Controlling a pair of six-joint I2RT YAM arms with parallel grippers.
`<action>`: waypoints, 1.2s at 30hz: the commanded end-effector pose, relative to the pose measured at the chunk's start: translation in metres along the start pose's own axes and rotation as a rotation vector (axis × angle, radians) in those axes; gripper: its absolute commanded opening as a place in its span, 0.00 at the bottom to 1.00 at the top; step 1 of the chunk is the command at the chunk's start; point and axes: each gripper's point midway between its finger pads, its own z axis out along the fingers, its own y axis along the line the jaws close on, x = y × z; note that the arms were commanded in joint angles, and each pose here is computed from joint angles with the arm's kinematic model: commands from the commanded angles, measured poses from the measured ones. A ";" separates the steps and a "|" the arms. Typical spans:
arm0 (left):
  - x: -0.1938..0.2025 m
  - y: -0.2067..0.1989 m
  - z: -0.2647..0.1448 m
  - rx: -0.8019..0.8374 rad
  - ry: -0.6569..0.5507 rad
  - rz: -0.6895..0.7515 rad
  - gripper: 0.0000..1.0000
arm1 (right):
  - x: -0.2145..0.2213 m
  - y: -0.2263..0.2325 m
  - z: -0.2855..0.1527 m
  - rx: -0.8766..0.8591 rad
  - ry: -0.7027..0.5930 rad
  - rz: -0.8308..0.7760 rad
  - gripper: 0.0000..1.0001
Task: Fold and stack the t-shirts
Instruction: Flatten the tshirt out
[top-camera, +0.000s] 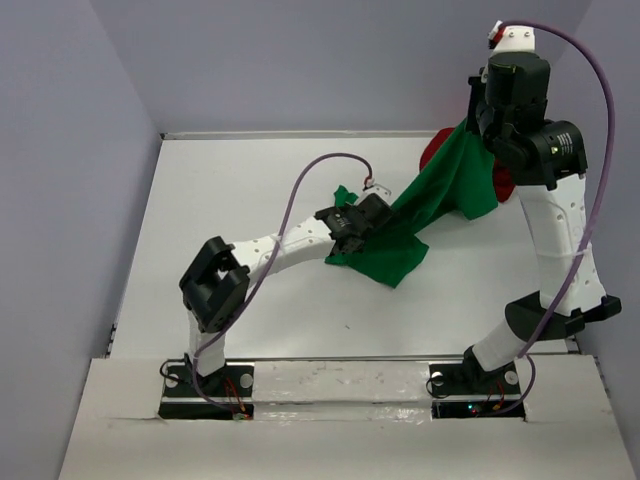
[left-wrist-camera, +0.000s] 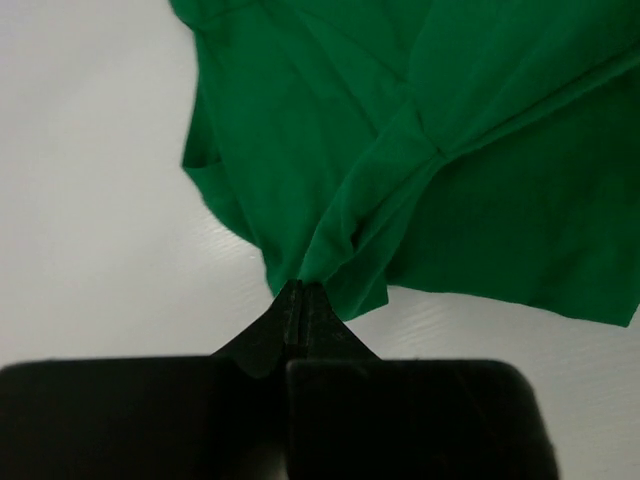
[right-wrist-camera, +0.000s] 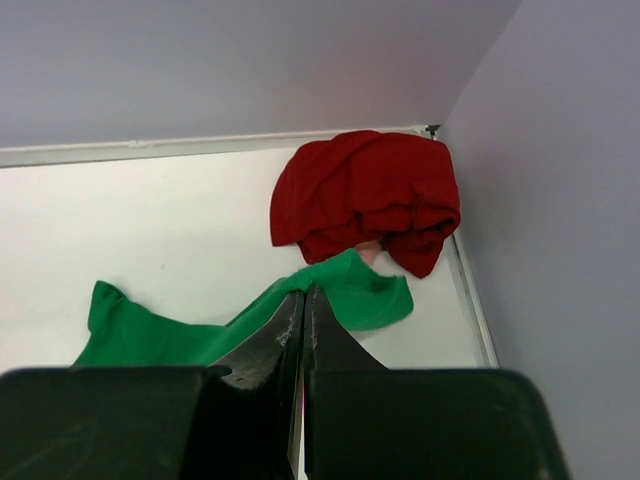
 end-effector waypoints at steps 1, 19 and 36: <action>-0.002 -0.043 0.011 0.101 -0.028 -0.051 0.00 | -0.002 0.007 0.001 0.007 -0.008 -0.017 0.00; -0.010 -0.009 -0.020 0.019 -0.149 -0.219 0.85 | 0.008 0.021 0.013 -0.011 0.018 -0.044 0.00; 0.039 0.004 0.020 0.334 -0.037 -0.430 0.68 | 0.003 0.018 0.005 -0.025 -0.004 -0.030 0.00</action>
